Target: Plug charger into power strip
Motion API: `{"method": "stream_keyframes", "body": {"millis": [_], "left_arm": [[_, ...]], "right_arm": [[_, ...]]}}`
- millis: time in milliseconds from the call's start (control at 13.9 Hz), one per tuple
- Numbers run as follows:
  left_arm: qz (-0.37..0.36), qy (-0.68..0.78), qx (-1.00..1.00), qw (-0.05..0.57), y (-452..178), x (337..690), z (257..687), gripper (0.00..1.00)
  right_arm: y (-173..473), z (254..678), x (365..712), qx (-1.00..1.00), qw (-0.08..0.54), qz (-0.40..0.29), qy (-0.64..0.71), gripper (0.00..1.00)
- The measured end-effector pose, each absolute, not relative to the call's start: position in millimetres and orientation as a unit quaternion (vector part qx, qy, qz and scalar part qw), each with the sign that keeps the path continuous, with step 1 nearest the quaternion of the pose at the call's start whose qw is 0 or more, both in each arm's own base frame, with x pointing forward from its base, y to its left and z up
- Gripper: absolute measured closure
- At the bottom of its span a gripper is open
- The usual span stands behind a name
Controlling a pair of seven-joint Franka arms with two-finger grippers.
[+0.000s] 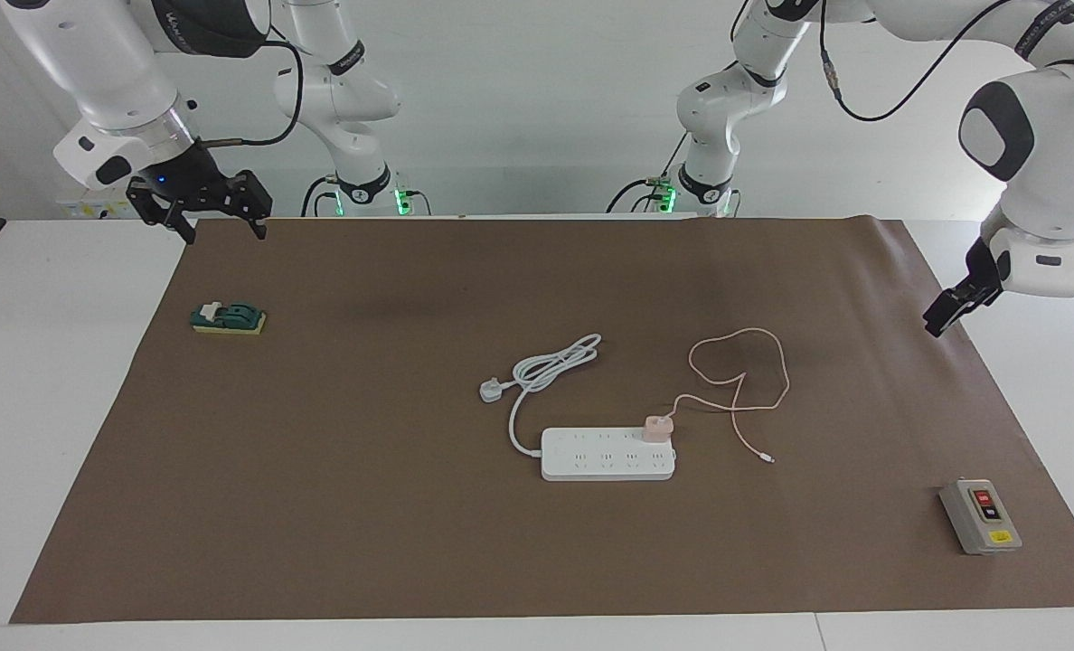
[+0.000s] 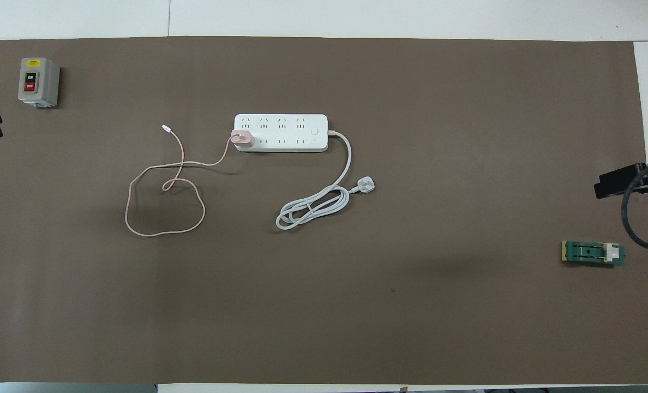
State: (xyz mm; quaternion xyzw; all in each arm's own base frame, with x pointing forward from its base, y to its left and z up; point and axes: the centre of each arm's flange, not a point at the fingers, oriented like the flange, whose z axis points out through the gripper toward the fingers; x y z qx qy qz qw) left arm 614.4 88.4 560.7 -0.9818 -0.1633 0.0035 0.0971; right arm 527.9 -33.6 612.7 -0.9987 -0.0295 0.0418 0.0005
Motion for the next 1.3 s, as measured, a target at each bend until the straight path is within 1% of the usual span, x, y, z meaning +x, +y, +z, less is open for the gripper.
{"method": "stream_keyframes", "body": {"millis": [216, 505, 938, 1082, 1298], "left_arm": [[0.01, -0.15, -0.986, 0.077, 100, 602, 576, 0.0], [0.006, -0.152, -0.986, 0.064, 97, 599, 585, 0.0], [-0.013, -0.157, -0.987, 0.038, 91, 594, 620, 0.0], [-0.013, -0.152, -0.988, 0.038, 81, 589, 621, 0.0], [-0.009, -0.125, -0.991, 0.049, 34, 574, 616, 0.0]], "right_arm": [[-34, 613, 528, -0.999, 0.001, 0.042, -0.029, 0.0], [-34, 613, 528, -0.999, 0.001, 0.042, -0.029, 0.0], [-34, 613, 528, -0.999, 0.001, 0.042, -0.029, 0.0], [-34, 613, 528, -0.999, 0.001, 0.042, -0.029, 0.0], [-34, 613, 528, -0.999, 0.001, 0.042, -0.029, 0.0]]}}
